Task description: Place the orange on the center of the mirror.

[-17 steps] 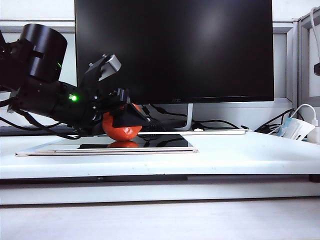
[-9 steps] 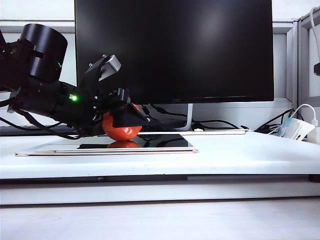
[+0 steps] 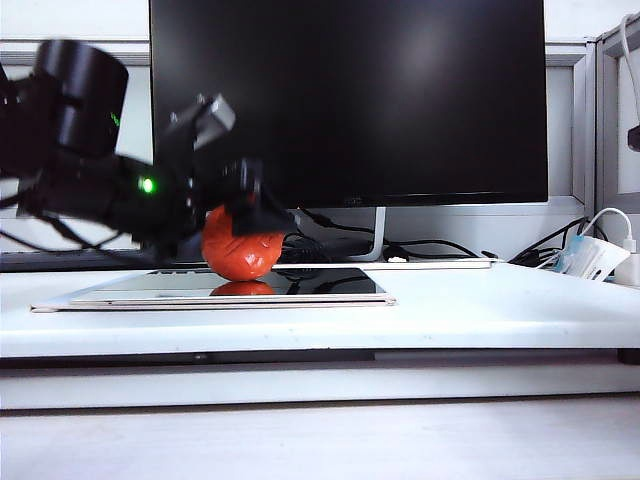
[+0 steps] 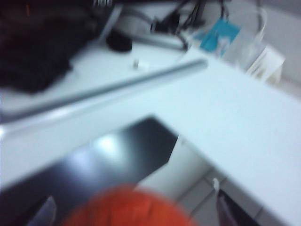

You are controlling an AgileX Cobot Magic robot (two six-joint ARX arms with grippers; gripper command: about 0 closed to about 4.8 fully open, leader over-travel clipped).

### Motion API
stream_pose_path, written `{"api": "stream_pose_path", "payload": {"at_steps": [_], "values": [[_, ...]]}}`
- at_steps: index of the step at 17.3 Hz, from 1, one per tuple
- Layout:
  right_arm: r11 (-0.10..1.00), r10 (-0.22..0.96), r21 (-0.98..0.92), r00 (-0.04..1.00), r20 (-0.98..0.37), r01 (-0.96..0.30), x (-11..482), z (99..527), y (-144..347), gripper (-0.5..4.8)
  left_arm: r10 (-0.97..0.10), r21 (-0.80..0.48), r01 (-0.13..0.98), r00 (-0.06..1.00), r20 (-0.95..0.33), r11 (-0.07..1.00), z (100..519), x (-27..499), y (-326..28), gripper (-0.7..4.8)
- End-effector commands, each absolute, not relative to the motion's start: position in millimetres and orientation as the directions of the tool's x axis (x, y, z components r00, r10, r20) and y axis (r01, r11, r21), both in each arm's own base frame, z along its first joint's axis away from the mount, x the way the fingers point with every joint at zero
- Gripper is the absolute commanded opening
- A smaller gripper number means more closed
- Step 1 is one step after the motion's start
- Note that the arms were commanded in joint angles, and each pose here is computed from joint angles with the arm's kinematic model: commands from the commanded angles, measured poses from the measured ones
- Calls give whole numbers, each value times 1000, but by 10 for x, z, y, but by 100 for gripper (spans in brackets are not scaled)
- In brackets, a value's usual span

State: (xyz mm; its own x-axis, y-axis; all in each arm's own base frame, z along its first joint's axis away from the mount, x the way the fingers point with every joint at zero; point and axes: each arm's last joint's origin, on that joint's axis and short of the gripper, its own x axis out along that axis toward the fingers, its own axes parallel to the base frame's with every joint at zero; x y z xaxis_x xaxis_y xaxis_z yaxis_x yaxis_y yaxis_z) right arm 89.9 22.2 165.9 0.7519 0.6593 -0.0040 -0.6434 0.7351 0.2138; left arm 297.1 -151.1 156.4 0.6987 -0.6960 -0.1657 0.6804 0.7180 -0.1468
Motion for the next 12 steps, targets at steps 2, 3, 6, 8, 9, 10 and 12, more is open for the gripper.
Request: {"api": "stream_pose_path", "payload": {"at_steps": [2,3,6,8,9,10,12], "values": [[734,661,208,751,6,-647,903,1654,223,0,-700,-104,694,713,-30,712,1823,2951,-1501,479],[734,661,208,751,6,-647,903,1654,223,0,-693,-85,692,721,25,717,1959,2923,-1485,479],[734,660,207,751,6,-647,903,1654,223,0,-579,-70,584,811,82,808,2421,2742,-1354,4],[734,661,208,751,5,-647,903,1653,223,0,-605,-57,611,791,94,790,2634,2593,-1293,-5],[733,661,207,750,5,-648,903,1653,224,0,-605,-56,609,792,80,791,2731,2503,-1250,-5],[734,661,208,751,5,-647,903,1653,223,0,-606,-44,610,791,77,791,2827,2405,-1209,-5],[733,661,208,750,5,-648,903,1653,224,0,-581,-39,592,801,145,805,3075,2091,-1158,-5]]}}
